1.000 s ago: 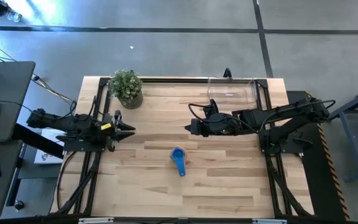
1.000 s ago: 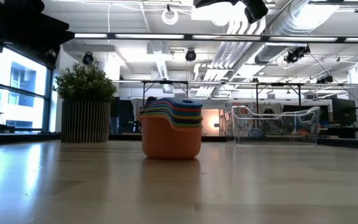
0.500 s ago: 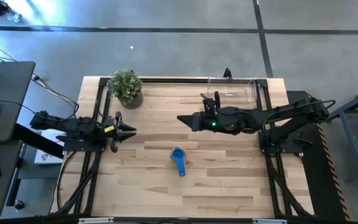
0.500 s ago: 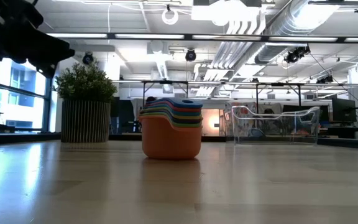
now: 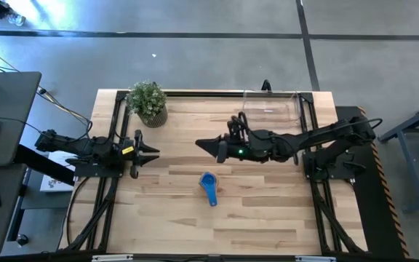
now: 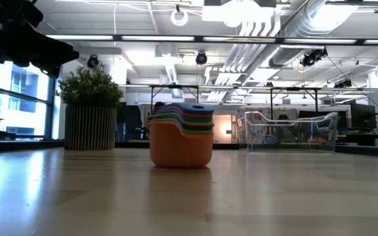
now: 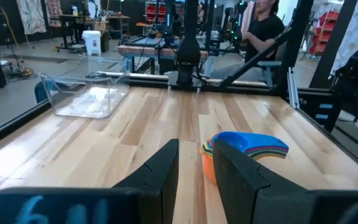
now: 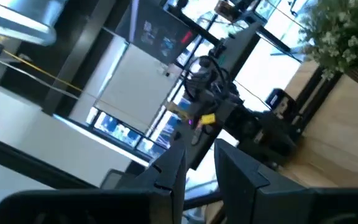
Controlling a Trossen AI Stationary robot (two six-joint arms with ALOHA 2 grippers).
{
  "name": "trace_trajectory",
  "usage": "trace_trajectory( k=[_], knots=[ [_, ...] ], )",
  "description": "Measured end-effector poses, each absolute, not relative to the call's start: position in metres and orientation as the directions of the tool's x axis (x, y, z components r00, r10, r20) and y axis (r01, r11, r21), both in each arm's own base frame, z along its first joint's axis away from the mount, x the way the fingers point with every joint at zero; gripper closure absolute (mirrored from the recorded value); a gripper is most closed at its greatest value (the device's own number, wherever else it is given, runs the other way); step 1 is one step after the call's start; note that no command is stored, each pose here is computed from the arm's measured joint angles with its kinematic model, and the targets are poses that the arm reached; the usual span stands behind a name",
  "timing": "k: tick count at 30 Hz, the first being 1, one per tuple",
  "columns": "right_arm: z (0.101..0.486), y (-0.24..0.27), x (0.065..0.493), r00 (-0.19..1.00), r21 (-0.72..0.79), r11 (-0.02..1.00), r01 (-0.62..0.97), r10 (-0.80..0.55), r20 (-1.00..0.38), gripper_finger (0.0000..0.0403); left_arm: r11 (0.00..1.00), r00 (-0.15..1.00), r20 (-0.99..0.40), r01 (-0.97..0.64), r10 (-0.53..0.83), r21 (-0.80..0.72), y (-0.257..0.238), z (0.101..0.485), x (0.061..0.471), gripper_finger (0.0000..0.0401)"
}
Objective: Nest measuring cups in basket
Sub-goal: Adjust the nested measuring cups
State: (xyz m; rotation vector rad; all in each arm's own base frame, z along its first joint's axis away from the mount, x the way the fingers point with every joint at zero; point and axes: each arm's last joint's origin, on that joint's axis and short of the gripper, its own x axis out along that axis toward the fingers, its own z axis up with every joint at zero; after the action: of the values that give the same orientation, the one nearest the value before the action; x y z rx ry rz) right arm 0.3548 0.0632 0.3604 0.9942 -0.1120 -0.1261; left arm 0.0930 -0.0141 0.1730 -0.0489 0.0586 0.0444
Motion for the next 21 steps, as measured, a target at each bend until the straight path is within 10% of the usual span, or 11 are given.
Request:
trace_trajectory(
  k=[9, 21],
  knots=[
    [0.385, 0.077, 0.391, 1.0, 0.728, 0.685, -0.02, 0.014, 0.015, 0.0327, 0.999, 0.997, -0.059, -0.044, 0.042, -0.031, -0.014, 0.173, 0.093, 0.0311],
    [0.387, 0.069, 0.419, 0.85, 0.472, 0.859, 0.198, 0.089, -0.519, 0.0327, 0.999, 0.997, -0.059, -0.045, 0.043, -0.031, -0.014, 0.173, 0.093, 0.0311]
  ],
)
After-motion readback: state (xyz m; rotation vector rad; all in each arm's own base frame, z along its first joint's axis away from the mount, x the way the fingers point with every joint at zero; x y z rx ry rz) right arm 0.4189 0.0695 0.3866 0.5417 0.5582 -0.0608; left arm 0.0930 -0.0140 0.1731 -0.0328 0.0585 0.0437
